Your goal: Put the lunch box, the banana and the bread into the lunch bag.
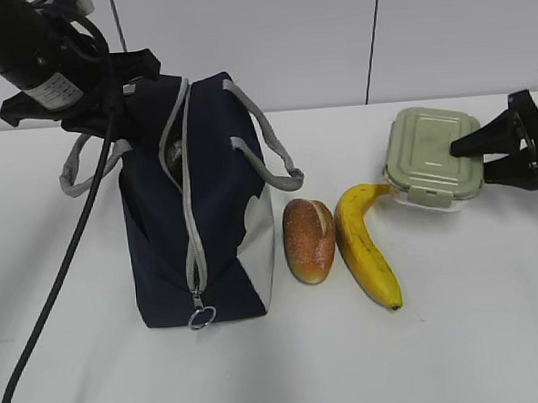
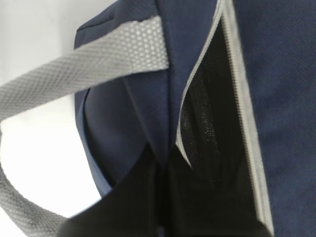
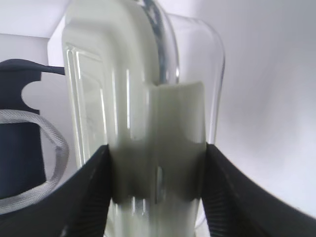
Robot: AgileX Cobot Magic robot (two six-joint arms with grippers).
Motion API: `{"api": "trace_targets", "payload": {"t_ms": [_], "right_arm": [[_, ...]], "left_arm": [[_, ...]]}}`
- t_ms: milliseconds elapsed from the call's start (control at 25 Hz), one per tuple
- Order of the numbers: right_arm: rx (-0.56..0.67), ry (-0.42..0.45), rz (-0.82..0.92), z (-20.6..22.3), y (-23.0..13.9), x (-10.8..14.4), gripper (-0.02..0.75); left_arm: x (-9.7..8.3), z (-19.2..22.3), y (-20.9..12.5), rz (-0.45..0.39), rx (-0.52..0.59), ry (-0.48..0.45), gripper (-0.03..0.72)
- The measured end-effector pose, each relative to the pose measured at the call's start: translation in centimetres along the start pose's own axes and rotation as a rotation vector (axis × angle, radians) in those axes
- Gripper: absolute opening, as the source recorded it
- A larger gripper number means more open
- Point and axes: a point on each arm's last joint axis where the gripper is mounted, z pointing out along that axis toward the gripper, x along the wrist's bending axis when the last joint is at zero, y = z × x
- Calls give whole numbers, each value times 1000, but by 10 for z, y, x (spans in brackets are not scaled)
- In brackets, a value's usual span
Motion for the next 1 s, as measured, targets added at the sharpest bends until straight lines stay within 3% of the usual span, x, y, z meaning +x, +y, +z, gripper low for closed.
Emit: {"api": "trace_targets", "payload": {"t_ms": [240, 480, 640, 760, 1000], "right_arm": [[-28, 97, -90, 15, 6, 64, 392], [27, 249, -265, 50, 7, 157, 392], [82, 322, -361, 67, -1, 204, 392], [122, 339, -398, 74, -8, 224, 391], [177, 329, -406, 83, -18, 233, 391]], "left_arm": [[0, 0, 0, 0, 0, 0, 1], [0, 0, 0, 0, 0, 0, 1], [0, 0, 0, -1, 0, -1, 0], [0, 0, 0, -2, 0, -2, 0], [-1, 0, 0, -5, 1, -7, 0]]}}
